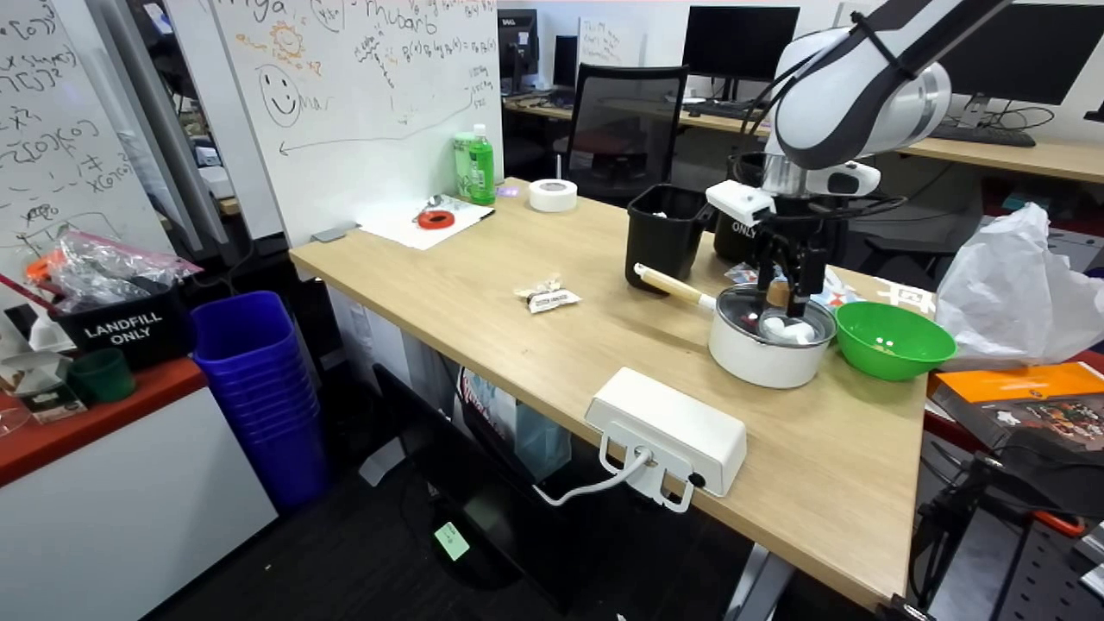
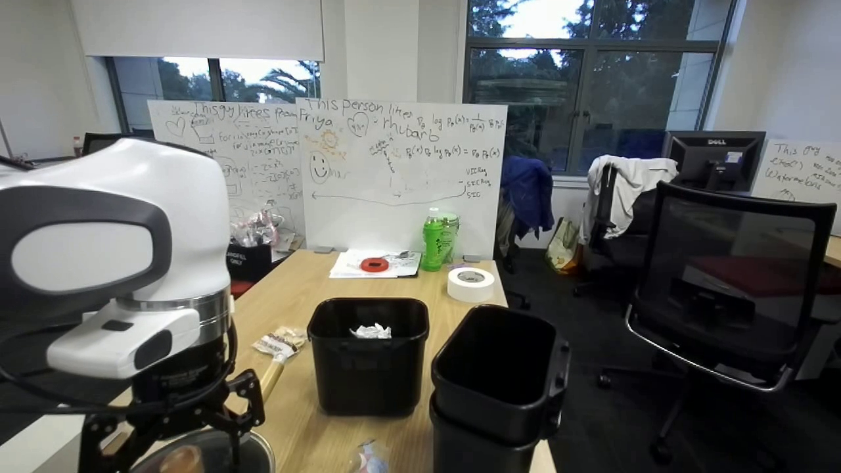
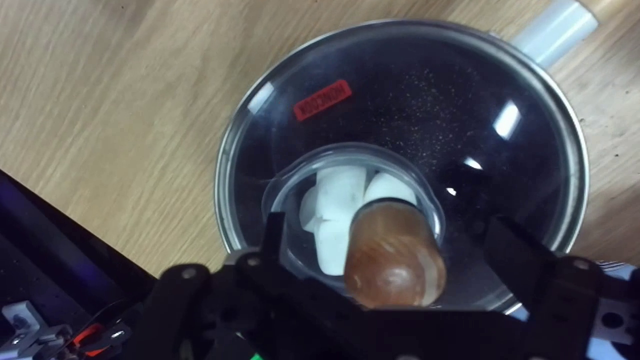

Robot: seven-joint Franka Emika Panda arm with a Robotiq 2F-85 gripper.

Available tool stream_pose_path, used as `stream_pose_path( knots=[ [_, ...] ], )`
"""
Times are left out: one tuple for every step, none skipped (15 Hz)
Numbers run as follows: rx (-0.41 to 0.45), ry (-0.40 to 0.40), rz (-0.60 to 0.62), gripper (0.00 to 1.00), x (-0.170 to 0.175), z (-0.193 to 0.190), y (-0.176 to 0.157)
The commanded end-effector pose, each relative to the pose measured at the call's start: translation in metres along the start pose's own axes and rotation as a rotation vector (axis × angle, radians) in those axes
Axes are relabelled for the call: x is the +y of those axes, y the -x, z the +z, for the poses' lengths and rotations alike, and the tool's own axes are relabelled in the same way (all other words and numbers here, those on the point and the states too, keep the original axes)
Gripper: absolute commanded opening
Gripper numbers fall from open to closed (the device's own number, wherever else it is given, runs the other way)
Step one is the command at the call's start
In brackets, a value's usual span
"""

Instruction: Uncover the white pot

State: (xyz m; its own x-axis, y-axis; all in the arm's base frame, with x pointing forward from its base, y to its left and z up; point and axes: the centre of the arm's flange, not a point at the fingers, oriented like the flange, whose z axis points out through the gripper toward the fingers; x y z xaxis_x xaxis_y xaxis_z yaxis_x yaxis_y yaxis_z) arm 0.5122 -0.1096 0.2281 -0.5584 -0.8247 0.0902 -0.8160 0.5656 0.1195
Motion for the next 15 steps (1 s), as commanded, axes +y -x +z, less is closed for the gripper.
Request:
stream_pose_path(
  knots=[
    [0.020, -0.036, 0.018, 1.00, -0.005, 0.003, 0.004],
    [0.019, -0.041, 0.022, 0.93, -0.005, 0.002, 0.005],
    [0.014, -0.046, 0.025, 0.74, -0.005, 0.001, 0.004],
    [0.010, -0.052, 0.029, 0.66, -0.006, 0.000, 0.004],
    [0.006, -0.058, 0.032, 0.59, -0.007, -0.002, 0.003],
    [0.003, -0.061, 0.034, 0.52, -0.008, -0.004, 0.003],
    [0.000, -0.066, 0.035, 0.45, -0.009, -0.006, 0.002],
    [-0.002, -0.067, 0.037, 0.38, -0.009, -0.007, 0.002],
    [-0.002, -0.064, 0.038, 0.34, -0.010, -0.008, 0.002],
    [-0.003, -0.061, 0.038, 0.27, -0.010, -0.009, 0.002],
    [-0.004, -0.063, 0.040, 0.22, -0.010, -0.011, 0.002],
    [-0.002, -0.059, 0.041, 0.16, -0.010, -0.013, 0.001],
    [0.003, -0.053, 0.042, 0.16, -0.009, -0.014, 0.000],
    [0.008, -0.050, 0.039, 0.16, -0.006, -0.017, -0.001],
    [0.014, -0.046, 0.035, 0.16, -0.003, -0.019, -0.002]
  ],
)
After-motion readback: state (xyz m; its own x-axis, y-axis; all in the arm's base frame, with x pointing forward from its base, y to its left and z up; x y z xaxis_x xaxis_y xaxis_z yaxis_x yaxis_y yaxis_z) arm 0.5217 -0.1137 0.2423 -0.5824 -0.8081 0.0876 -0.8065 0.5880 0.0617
